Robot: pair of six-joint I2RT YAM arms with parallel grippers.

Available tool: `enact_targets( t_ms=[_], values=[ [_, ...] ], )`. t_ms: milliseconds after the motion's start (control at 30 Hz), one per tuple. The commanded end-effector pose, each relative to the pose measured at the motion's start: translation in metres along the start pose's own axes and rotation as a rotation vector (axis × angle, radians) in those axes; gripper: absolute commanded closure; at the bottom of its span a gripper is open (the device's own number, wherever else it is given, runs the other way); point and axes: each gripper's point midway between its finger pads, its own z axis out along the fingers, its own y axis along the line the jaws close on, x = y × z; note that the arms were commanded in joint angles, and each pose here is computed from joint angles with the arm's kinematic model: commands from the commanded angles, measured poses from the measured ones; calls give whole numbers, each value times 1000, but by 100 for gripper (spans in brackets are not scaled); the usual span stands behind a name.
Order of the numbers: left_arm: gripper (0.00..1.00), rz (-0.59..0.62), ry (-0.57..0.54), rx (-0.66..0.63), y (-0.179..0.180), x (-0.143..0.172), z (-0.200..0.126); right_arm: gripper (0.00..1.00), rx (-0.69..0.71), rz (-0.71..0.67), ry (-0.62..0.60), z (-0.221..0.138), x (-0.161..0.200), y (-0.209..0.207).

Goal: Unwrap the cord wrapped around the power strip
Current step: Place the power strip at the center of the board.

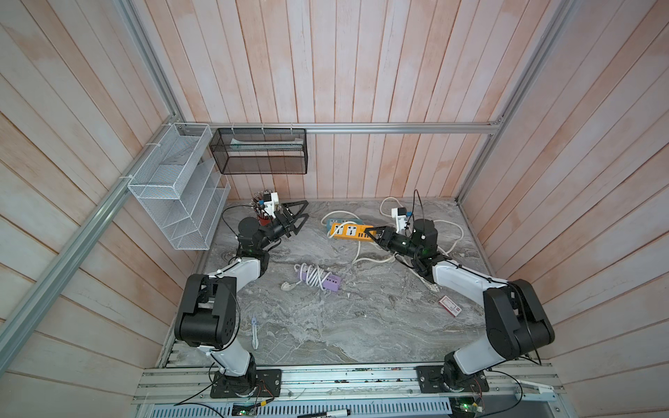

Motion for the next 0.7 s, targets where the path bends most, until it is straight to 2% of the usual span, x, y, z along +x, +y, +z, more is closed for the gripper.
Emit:
enact_targets(
  t_ms=[0, 200, 367, 467, 667],
  values=[
    [0, 37, 21, 23, -12, 0, 0, 100, -42, -22, -79, 11, -10, 6],
    [0, 46, 50, 7, -7, 7, -3, 100, -65, -58, -96, 7, -24, 22],
    [0, 61, 70, -16, 2, 13, -4, 100, -111, 54, -109, -4, -39, 17],
    [0, 55, 63, -6, 2, 14, -5, 100, -120, 106, -98, 6, -36, 6],
    [0, 70, 57, 11, -9, 11, -5, 100, -104, 112, -84, 37, -12, -5]
  ],
)
